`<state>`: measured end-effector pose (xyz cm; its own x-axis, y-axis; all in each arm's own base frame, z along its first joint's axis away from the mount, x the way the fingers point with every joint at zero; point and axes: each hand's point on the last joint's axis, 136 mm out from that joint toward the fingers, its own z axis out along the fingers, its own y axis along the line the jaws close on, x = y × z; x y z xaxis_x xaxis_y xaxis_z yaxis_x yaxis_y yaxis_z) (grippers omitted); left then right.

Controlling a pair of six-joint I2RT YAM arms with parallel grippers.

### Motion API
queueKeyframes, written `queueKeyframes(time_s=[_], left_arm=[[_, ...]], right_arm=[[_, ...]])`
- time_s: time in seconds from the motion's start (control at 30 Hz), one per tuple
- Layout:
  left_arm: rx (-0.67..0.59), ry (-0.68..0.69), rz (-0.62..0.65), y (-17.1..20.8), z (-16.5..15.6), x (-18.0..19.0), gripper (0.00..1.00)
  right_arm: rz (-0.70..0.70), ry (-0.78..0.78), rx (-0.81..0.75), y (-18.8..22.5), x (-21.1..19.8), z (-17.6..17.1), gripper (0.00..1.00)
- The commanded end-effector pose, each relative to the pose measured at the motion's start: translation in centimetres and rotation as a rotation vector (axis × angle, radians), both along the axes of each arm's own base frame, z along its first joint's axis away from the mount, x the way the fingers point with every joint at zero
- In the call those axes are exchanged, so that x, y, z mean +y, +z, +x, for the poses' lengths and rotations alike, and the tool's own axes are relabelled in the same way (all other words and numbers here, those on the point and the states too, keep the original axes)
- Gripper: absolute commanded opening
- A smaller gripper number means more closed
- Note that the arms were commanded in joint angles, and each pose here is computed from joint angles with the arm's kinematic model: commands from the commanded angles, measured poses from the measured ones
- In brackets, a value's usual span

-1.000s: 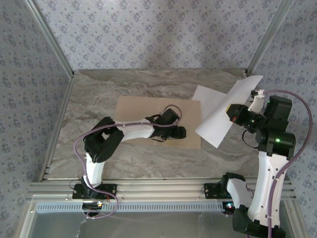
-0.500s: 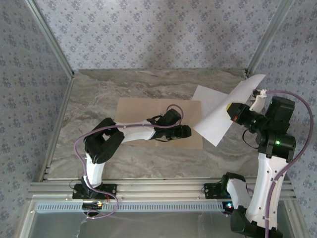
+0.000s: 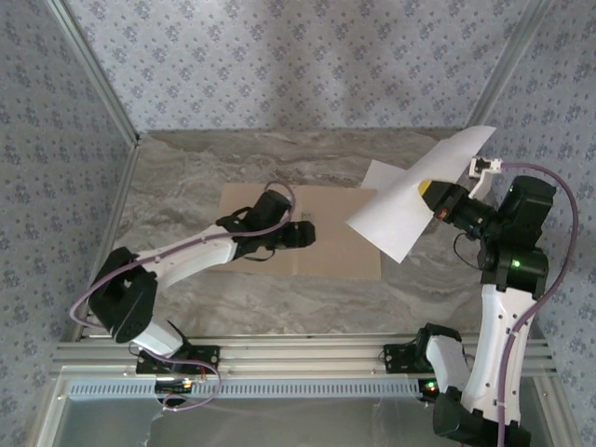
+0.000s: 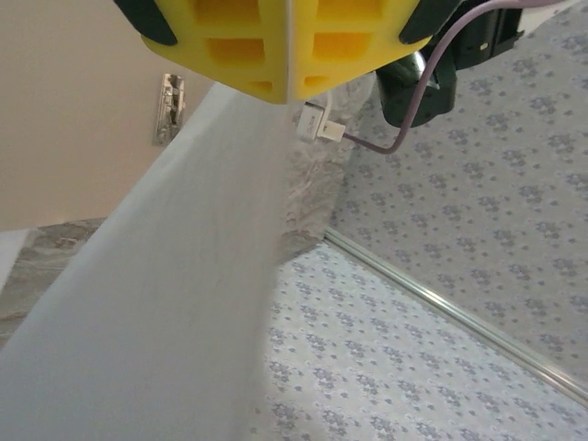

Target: Put the files into the folder

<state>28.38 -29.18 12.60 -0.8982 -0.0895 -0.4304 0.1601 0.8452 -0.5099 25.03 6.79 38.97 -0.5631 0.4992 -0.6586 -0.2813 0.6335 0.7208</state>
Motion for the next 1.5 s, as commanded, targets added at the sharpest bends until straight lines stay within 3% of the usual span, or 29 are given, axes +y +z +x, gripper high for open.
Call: queueKeyframes(time_s=[0.0, 0.17, 0.43, 0.8, 1.13, 1.47], left_arm=[[0.019, 0.083, 0.102, -1.6, 0.3, 5.8, 0.75], [0.063, 0.208, 0.101, -3.2, 0.8, 11.6, 0.76], [0.139, 0.299, 0.053, -6.4, 0.6, 14.9, 0.75], [0.211, 0.306, -0.014, -8.0, -1.6, 14.7, 0.75], [0.238, 0.310, -0.096, -7.6, -3.6, 14.1, 0.75], [0.156, 0.330, -0.009, -4.4, -2.0, 17.1, 0.75]], right_arm=[[0.059, 0.078, -0.032, 0.4, 1.0, 0.8, 0.00], [0.085, 0.154, 0.032, -1.1, 2.9, 2.3, 0.00], [-0.006, 0.298, 0.065, -2.6, 8.5, 4.9, 0.00], [-0.117, 0.450, 0.123, -6.1, 16.5, 8.2, 0.00], [-0.246, 0.606, 0.171, -9.8, 22.5, 8.3, 0.00], [-0.429, 0.726, 0.207, -14.4, 25.2, 8.7, 0.00]])
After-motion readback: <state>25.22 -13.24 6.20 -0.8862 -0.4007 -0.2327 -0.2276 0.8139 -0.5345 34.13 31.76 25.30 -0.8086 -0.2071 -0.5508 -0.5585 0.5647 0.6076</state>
